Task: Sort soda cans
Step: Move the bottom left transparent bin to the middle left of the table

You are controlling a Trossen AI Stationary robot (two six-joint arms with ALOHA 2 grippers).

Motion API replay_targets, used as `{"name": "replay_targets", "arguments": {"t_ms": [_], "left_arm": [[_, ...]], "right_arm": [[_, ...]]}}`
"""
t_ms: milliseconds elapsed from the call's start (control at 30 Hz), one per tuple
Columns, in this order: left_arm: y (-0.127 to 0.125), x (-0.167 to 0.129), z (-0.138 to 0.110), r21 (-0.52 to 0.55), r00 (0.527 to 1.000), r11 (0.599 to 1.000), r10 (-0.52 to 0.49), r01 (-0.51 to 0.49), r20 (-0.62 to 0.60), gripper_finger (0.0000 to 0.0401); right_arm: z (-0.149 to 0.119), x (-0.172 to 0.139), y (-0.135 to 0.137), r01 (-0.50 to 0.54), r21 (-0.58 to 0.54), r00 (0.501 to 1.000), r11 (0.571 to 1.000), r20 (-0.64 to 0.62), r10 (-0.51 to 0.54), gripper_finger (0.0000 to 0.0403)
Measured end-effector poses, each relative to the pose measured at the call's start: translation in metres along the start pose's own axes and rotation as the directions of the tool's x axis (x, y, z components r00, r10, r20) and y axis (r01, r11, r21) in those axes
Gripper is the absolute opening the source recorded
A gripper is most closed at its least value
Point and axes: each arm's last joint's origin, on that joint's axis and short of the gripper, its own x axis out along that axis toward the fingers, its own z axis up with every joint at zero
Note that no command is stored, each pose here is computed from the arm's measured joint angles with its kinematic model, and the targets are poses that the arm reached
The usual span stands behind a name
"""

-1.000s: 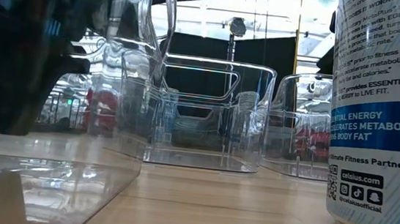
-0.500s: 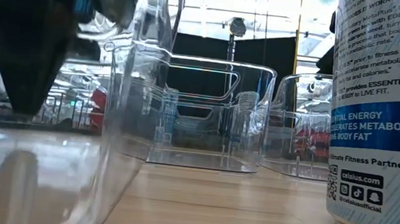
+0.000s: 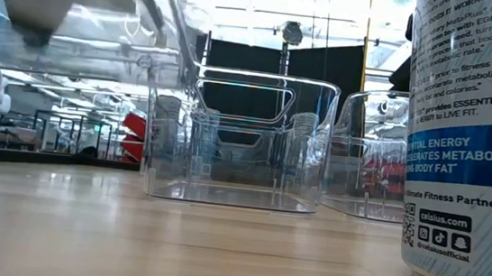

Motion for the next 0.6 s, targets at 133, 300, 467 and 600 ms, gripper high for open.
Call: {"name": "replay_targets", "arguments": {"t_ms": [133,300,467,600], "left_arm": [[-0.001,-0.018,0.001,-0.001,1.000,1.000,0.018,-0.018,-0.002,0.0009],[-0.003,-0.045,0.001,-0.026,0.999,0.999,0.044,-0.044,0.006,0.0008],[-0.002,-0.073,0.000,-0.114,0.994,0.989,0.098,-0.092,0.054,0.0008],[0.008,-0.092,-0.002,-0.262,0.979,0.950,0.194,-0.170,0.069,0.0008]], "right_arm": [[0.000,0.000,0.000,0.000,0.000,1.000,1.000,0.000,0.000,0.0107],[0.000,0.000,0.000,0.000,0.000,1.000,1.000,-0.001,0.000,0.0107],[0.000,0.000,0.000,0.000,-0.005,1.000,1.000,-0.001,0.000,0.0107],[0.000,0.000,0.000,0.000,-0.006,1.000,1.000,-0.001,0.000,0.0107]]}}
